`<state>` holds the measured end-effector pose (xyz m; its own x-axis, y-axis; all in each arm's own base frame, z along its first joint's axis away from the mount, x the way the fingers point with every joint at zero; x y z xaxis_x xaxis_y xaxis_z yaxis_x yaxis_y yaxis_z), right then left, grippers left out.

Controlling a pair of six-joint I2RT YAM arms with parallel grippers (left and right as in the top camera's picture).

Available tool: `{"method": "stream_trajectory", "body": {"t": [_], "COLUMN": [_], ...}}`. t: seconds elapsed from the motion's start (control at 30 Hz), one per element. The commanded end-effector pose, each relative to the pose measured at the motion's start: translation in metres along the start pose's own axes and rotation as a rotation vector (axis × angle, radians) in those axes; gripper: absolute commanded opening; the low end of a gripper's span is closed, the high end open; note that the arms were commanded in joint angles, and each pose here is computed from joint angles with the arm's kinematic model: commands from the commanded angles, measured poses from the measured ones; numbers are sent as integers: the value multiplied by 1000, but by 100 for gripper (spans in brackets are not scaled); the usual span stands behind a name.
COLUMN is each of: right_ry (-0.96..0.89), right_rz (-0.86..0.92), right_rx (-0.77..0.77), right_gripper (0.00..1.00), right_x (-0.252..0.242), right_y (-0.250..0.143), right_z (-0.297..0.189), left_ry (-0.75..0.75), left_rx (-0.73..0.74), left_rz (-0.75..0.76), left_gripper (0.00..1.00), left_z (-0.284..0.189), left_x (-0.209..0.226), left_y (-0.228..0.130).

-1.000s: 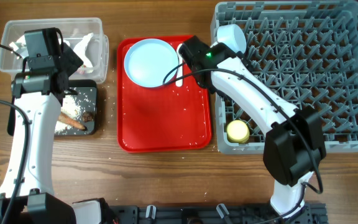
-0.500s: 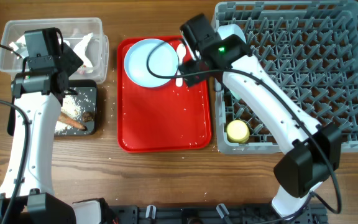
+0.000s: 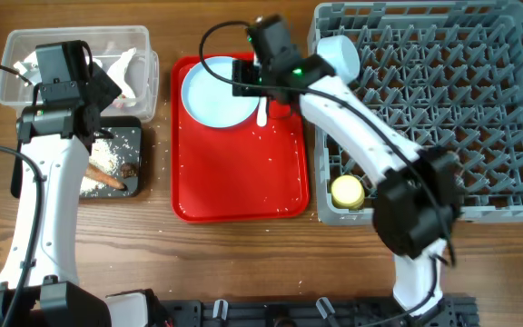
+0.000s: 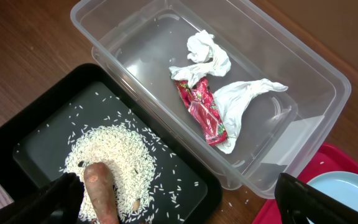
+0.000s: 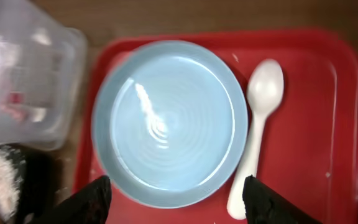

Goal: Sort waste into correct bins and load items into the dishwasher rack
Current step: 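Reach the right gripper to the light-blue plate edge and grip it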

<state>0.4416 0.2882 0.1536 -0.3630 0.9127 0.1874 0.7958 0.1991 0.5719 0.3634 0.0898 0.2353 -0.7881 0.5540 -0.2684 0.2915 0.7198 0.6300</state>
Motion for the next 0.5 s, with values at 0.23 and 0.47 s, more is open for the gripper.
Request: {"method": "stream_trajectory", "body": {"t": [0.23, 0.47], "right_ry": [-93, -58], "right_rz": [244, 291], "right_rx": [159, 196], "right_gripper": [51, 32], "right_x": [-17, -15], "right_y": [-51, -66], "right_z": [70, 93], "left_ry": [2, 1], "left_rx": [-28, -28], "left_rz": [-20, -21], "left_gripper": [100, 100], "left_z": [-4, -4], "left_x": [0, 0], "left_y": [7, 7]}}
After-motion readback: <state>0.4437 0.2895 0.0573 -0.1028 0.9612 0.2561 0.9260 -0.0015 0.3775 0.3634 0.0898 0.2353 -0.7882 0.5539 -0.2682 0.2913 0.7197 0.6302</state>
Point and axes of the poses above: each gripper's point midway between its finger pads, its own z axis out along the fingers, its own x axis along the line the jaws close on, y = z × x, the point moved 4 cm from there along -z, back along the fingers, and after that the axes turned 15 degrees about -z, right-handed, at the moved point
